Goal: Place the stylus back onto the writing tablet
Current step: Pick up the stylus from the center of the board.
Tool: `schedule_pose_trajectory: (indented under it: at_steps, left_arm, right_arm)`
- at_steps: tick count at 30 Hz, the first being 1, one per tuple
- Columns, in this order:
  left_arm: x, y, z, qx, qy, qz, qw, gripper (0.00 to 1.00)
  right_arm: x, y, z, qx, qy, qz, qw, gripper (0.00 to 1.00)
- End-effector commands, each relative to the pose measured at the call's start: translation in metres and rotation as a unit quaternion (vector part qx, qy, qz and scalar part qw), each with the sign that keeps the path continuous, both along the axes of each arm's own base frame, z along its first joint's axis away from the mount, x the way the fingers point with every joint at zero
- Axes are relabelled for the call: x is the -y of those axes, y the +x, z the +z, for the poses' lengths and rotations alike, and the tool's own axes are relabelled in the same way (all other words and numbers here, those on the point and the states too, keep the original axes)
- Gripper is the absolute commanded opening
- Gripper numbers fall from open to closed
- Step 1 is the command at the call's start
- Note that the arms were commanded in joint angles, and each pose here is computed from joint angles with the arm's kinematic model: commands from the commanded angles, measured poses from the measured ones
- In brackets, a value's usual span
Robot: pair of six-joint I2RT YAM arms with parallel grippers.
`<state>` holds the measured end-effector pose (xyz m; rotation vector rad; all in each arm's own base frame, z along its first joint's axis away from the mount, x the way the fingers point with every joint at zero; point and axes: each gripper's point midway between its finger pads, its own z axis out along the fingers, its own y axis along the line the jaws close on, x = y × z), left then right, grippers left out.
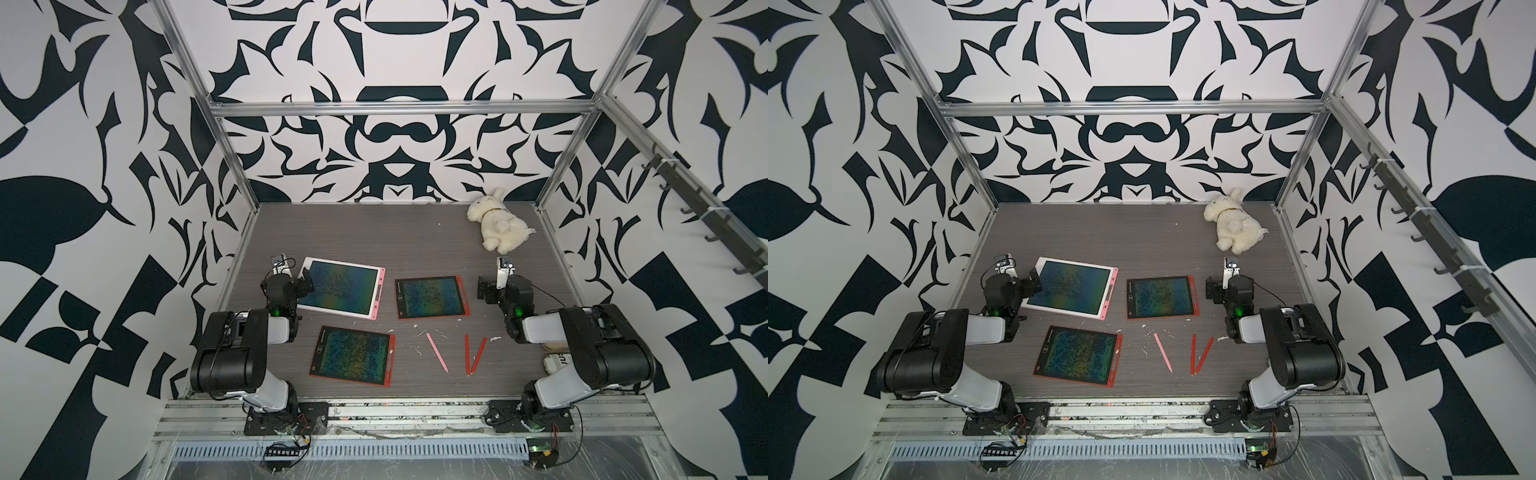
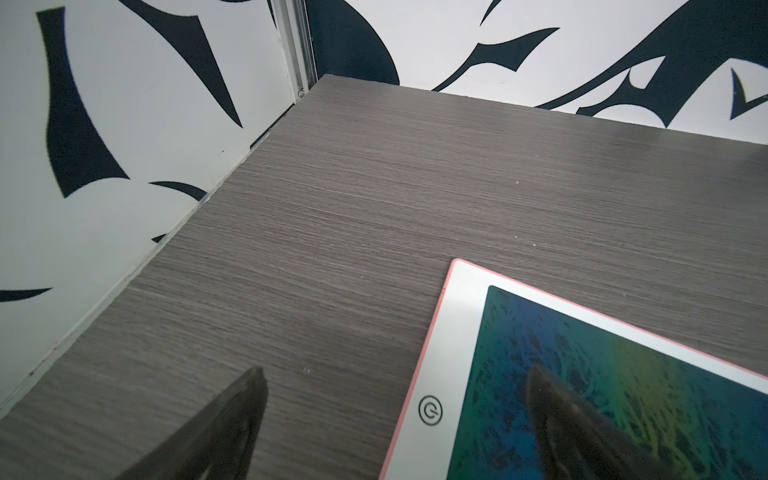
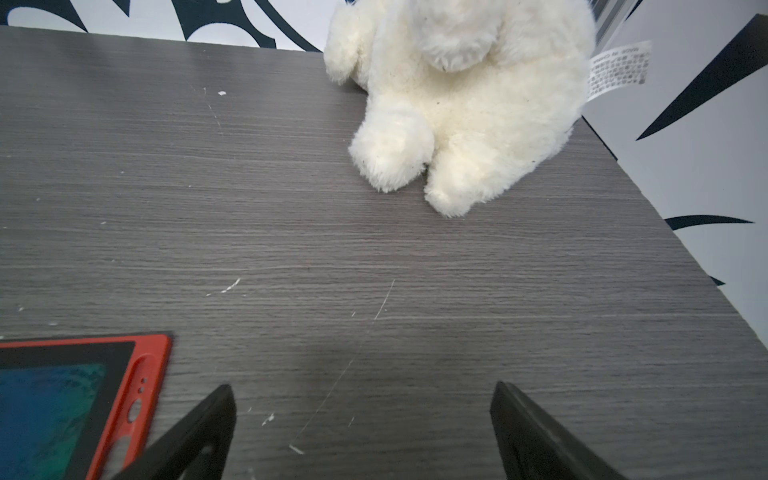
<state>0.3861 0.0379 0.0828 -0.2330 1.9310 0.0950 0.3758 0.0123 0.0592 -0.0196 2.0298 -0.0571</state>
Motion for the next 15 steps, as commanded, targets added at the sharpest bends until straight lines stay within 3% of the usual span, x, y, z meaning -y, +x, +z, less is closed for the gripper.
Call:
schedule_pose_trajectory:
  at_steps: [1, 8, 11, 15]
  left_arm:
    - [-0.001, 0.006, 0.007, 0.012, 0.005, 0.002, 1.0, 0.99]
    - [0.0, 0.006, 0.008, 0.01, 0.005, 0.001, 1.0, 1.0]
    - [0.006, 0.007, 0.017, 0.023, 0.02, -0.006, 1.0, 0.99]
    - [0.033, 0.004, 0.057, -0.012, 0.078, -0.017, 0.997, 1.0]
  right_arm:
    - [-0.001, 0.011, 0.019, 0.032, 0.0, 0.004, 0.999, 1.0]
    - [-0.001, 0.011, 0.019, 0.033, 0.0, 0.003, 0.999, 1.0]
    - [0.012, 0.013, 0.03, 0.042, 0.0, -0.041, 0.998, 1.0]
    - [0.053, -0.005, 0.072, 0.002, 0.025, -0.186, 0.982, 1.0]
